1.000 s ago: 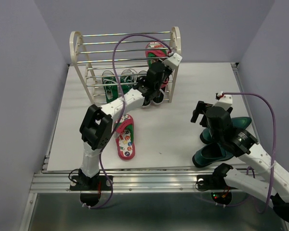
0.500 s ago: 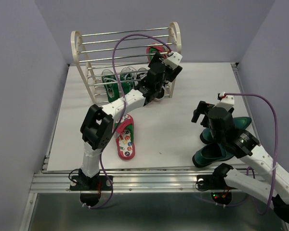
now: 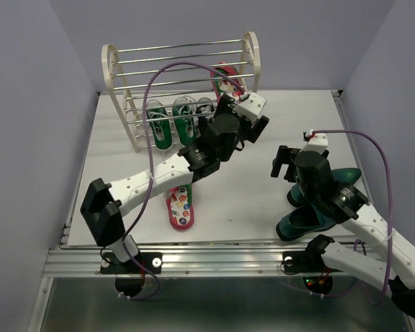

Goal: Place and organize the shoes onto the shoe shelf

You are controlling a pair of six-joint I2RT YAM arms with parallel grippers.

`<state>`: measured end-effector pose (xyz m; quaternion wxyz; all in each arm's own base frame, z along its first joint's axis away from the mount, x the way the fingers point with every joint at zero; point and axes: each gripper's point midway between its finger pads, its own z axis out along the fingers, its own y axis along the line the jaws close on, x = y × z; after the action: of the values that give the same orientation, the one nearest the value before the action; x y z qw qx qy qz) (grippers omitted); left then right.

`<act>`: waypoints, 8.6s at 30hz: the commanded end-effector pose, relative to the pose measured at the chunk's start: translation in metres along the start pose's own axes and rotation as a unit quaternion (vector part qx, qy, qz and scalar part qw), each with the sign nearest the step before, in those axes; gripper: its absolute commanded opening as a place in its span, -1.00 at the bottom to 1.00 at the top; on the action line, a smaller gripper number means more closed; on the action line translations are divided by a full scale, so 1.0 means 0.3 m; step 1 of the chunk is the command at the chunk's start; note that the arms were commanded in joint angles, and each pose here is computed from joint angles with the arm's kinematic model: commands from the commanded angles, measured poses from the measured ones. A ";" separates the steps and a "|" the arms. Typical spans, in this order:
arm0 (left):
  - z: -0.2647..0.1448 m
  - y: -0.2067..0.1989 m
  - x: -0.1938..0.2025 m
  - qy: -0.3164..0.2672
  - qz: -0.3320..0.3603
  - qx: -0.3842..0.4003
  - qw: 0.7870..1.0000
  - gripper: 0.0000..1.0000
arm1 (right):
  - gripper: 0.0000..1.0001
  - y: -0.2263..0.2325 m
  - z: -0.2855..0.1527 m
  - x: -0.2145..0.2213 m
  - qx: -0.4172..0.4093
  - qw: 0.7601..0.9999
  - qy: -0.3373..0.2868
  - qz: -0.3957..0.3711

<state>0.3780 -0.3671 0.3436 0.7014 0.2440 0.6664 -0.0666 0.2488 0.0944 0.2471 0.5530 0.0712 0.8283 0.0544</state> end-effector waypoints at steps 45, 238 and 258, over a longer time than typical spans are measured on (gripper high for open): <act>-0.743 0.006 0.706 0.293 -0.413 -0.056 0.860 0.98 | -0.49 0.500 0.453 -0.612 -0.253 0.950 -0.126 -0.131; -0.231 0.463 -0.034 0.033 -0.048 -0.200 0.978 -1.00 | 0.53 0.080 0.086 -0.382 -0.096 0.988 -0.124 -0.015; -0.067 0.499 -0.016 -0.007 -0.099 -0.276 0.956 -1.00 | 0.53 0.074 0.086 -0.385 -0.092 0.988 -0.126 -0.017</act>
<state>0.4190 -0.2432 0.3095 0.6612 0.0843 0.7401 0.0891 0.3184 0.0988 0.3347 0.6442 0.0118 0.7560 0.1153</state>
